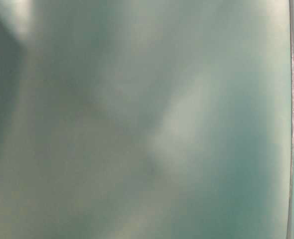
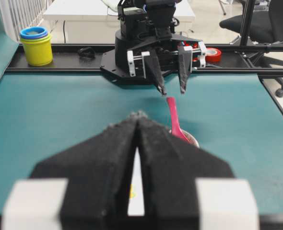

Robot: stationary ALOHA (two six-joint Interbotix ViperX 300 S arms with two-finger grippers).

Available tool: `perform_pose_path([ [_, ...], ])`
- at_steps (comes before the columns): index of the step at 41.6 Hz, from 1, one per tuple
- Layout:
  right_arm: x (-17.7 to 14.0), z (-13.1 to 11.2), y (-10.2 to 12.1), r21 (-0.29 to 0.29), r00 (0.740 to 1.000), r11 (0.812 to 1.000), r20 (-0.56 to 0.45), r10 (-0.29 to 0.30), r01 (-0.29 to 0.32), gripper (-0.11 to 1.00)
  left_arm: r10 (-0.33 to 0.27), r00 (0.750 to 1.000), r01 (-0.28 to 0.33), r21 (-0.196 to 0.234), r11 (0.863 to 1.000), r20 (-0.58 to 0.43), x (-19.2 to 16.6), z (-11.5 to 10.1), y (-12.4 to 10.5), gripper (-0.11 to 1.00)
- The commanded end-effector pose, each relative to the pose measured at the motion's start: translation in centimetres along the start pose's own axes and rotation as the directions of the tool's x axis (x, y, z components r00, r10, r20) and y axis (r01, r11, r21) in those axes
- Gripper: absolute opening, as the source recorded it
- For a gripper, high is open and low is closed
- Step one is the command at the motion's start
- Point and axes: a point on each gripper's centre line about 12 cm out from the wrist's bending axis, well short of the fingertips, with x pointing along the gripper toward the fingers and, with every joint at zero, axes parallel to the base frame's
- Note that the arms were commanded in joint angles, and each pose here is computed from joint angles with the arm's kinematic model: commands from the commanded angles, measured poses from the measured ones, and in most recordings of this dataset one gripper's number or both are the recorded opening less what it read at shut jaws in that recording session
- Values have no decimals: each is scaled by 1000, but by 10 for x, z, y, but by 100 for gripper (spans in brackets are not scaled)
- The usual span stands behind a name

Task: Scoop the yellow hexagonal prism block from the bowl with a spoon using the right arm.
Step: 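Close the right gripper on the pink spoon's handle end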

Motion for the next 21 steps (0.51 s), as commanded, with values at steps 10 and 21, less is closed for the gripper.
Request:
perform_pose_path([
  [10, 4, -17, 9, -24, 999, 1000, -39, 0, -1, 51, 0, 1000, 0, 2, 1000, 8, 2, 6, 0, 0],
  [21, 6, -29, 5, -33, 996, 999, -84, -33, 30, 51, 0, 1000, 0, 2, 1000, 6, 2, 5, 0, 0],
])
